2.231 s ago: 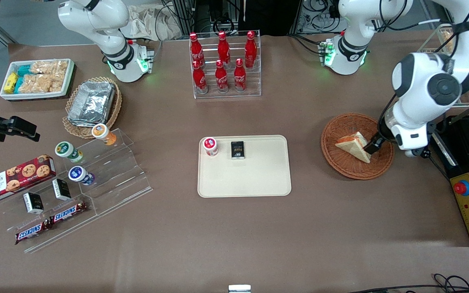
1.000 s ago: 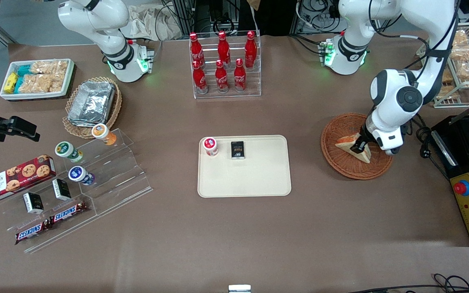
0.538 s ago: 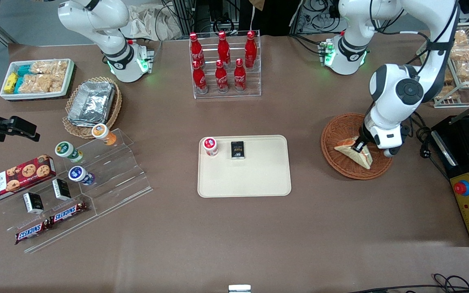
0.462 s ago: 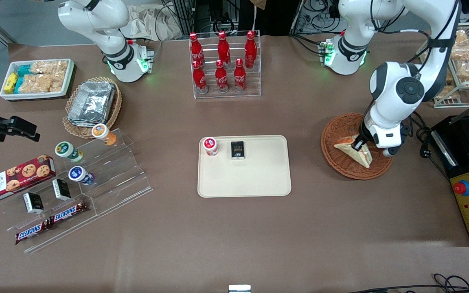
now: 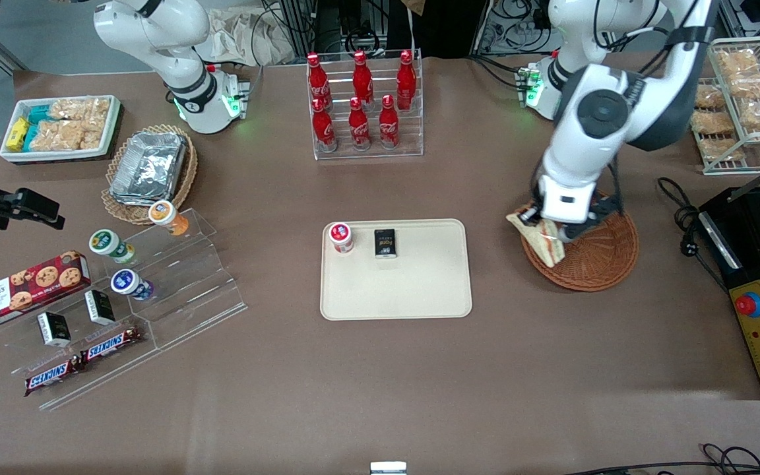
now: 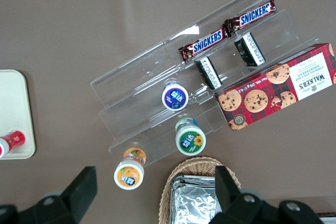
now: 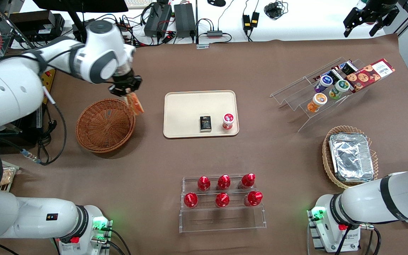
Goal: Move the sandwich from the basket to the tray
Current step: 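Lift the sandwich and carry it over the cream tray, then lower the sandwich onto the tray and open the left gripper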
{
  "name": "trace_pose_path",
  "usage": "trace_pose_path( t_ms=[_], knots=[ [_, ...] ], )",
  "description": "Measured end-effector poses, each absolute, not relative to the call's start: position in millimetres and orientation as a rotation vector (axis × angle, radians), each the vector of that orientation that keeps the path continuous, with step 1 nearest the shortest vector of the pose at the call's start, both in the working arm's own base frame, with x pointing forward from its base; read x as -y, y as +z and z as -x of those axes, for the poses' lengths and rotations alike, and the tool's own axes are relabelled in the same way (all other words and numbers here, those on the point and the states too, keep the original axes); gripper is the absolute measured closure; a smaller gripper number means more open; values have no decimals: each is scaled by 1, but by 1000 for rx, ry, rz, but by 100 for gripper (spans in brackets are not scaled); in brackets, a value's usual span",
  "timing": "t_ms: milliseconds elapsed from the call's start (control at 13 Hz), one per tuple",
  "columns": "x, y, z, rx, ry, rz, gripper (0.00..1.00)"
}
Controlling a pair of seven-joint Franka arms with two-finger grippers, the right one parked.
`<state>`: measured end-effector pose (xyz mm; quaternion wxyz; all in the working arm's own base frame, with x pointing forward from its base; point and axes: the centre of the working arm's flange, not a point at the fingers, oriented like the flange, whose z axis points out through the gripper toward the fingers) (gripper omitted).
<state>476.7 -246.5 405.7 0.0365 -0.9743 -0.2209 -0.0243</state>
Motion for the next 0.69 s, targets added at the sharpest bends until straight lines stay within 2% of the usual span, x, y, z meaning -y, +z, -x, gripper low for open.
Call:
trace_pose_path(
  t_ms=[231,692],
  knots=[
    [318,387,-468,294,-82,3033,80],
    [403,290,-502,-172,-89,3038,80]
  ],
)
